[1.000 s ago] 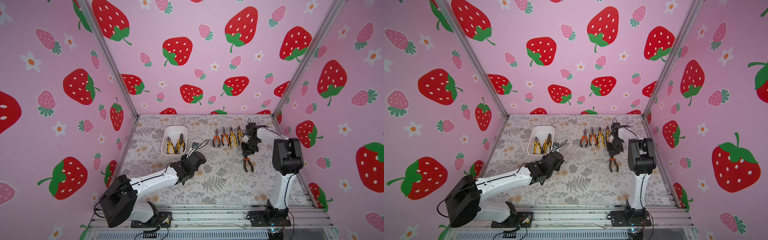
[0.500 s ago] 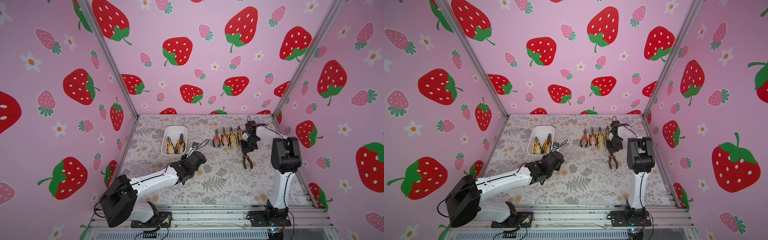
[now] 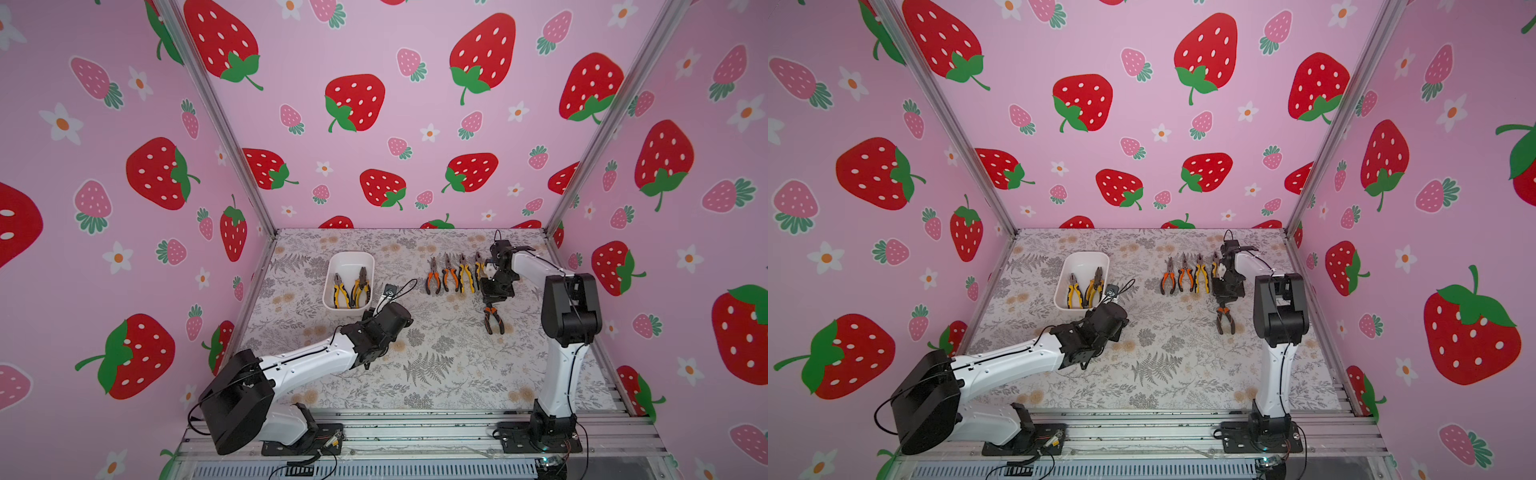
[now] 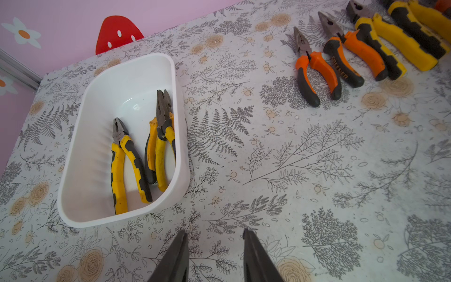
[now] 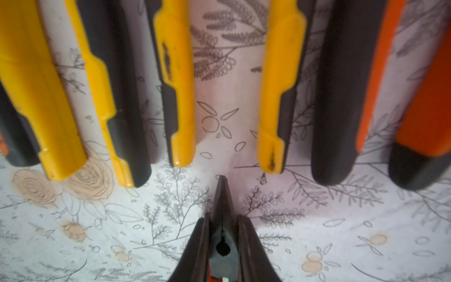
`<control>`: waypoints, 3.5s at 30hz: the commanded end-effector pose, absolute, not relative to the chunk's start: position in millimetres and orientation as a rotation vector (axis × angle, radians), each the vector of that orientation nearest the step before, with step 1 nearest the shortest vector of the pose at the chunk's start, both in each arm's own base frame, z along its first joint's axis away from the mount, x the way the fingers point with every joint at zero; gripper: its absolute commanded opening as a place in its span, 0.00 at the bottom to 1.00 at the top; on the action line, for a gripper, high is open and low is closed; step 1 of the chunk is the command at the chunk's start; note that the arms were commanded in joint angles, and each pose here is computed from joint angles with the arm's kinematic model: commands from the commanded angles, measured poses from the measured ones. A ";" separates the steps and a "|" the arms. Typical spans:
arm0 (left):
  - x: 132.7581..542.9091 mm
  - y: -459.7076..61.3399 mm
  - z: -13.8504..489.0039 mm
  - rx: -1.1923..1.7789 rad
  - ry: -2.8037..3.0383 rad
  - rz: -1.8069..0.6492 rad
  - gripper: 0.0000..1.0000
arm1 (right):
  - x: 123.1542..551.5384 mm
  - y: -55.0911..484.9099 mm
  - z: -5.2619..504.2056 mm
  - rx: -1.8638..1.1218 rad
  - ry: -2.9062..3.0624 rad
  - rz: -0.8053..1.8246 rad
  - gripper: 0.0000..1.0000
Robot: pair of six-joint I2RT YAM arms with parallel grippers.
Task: Take the pliers out of the storage box
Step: Place the pliers at the center of the board, then pick up the pliers from the storage box.
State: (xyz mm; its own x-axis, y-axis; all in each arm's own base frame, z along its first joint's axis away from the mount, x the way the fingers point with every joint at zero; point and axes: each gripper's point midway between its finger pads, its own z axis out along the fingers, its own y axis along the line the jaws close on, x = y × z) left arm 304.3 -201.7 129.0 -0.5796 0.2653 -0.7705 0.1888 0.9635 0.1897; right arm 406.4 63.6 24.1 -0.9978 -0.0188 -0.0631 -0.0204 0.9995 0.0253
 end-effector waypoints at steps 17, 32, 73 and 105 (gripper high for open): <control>309.9 -205.2 139.4 0.313 2.194 0.106 0.39 | 409.8 62.9 18.3 0.006 3.037 0.019 0.38; 309.3 -204.1 139.9 0.310 2.192 0.109 0.39 | 402.1 53.8 83.5 0.022 2.834 -0.070 0.55; 383.9 -92.1 118.4 -0.256 2.518 0.040 0.58 | 263.8 252.0 161.4 -0.458 2.048 0.068 0.95; 458.7 -76.6 34.5 -0.180 2.817 -0.025 0.25 | 299.2 169.9 127.9 0.009 2.241 0.477 0.87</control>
State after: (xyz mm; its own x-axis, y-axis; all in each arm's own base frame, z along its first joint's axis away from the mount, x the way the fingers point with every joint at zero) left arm 465.5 -87.4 37.7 -0.9195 -0.1780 -0.3505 -0.1456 0.9824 -0.1171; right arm 299.4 169.6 123.8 -0.6657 0.1297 -0.7348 -0.1509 0.9410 0.3028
